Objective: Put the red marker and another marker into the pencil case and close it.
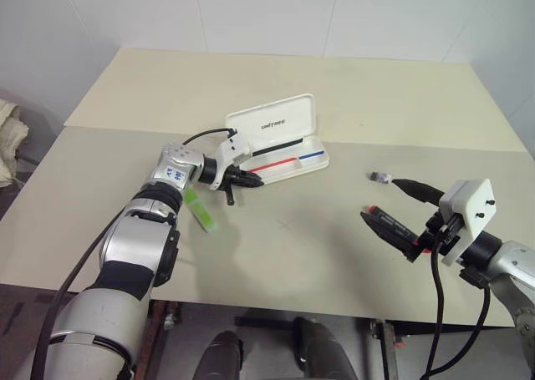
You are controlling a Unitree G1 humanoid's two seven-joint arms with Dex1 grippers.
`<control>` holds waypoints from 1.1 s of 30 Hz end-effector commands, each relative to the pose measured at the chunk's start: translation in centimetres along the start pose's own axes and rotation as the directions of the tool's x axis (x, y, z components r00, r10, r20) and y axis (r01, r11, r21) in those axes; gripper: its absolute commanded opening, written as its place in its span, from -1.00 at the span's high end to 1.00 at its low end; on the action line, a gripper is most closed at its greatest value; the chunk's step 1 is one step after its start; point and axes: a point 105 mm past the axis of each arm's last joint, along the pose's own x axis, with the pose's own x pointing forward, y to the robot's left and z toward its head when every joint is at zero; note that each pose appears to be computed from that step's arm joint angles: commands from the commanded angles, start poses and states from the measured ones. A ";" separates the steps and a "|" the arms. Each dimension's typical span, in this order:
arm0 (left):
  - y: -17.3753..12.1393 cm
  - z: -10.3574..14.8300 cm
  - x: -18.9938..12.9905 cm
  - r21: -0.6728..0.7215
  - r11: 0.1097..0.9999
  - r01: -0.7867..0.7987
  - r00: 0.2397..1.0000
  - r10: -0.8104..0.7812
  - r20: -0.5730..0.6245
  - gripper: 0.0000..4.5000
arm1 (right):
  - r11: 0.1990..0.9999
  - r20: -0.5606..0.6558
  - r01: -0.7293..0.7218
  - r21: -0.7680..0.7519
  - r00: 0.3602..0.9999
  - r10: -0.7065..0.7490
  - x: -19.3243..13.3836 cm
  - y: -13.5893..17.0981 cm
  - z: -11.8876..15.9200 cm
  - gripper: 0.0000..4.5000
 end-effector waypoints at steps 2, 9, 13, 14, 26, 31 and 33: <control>0.0 2.6 -1.5 0.142 0.989 0.045 0.998 -0.051 0.039 0.99 | 0.999 0.031 0.008 -0.054 1.000 -0.007 -0.3 -0.7 1.1 -1.00; -2.0 2.1 -2.9 0.315 0.932 0.177 0.984 -0.173 -0.040 0.99 | 0.998 0.030 -0.011 -0.058 0.999 0.013 -0.1 -1.1 1.1 -1.00; -4.0 1.3 -3.0 0.371 0.897 0.239 0.971 -0.221 -0.091 0.99 | 0.998 0.009 -0.027 -0.052 1.000 0.028 -0.5 -1.1 0.8 -1.00; -4.4 1.1 -2.7 0.374 0.897 0.236 0.972 -0.217 -0.091 0.99 | 0.998 0.008 -0.036 -0.048 0.999 0.036 -0.7 -1.0 0.8 -1.00; -8.9 0.3 0.0 0.433 0.866 0.249 0.969 -0.222 -0.111 0.99 | 0.991 -0.032 -0.130 0.018 0.991 0.131 -4.0 1.1 0.0 -1.00; -9.3 0.0 0.3 0.434 0.871 0.230 0.973 -0.206 -0.102 0.99 | 0.995 -0.036 -0.099 0.006 0.994 0.099 -3.9 0.7 -0.1 -1.00; -9.5 -0.1 0.4 0.438 0.872 0.219 0.976 -0.199 -0.092 0.99 | 0.996 -0.037 -0.095 0.002 0.995 0.095 -3.9 0.7 -0.1 -1.00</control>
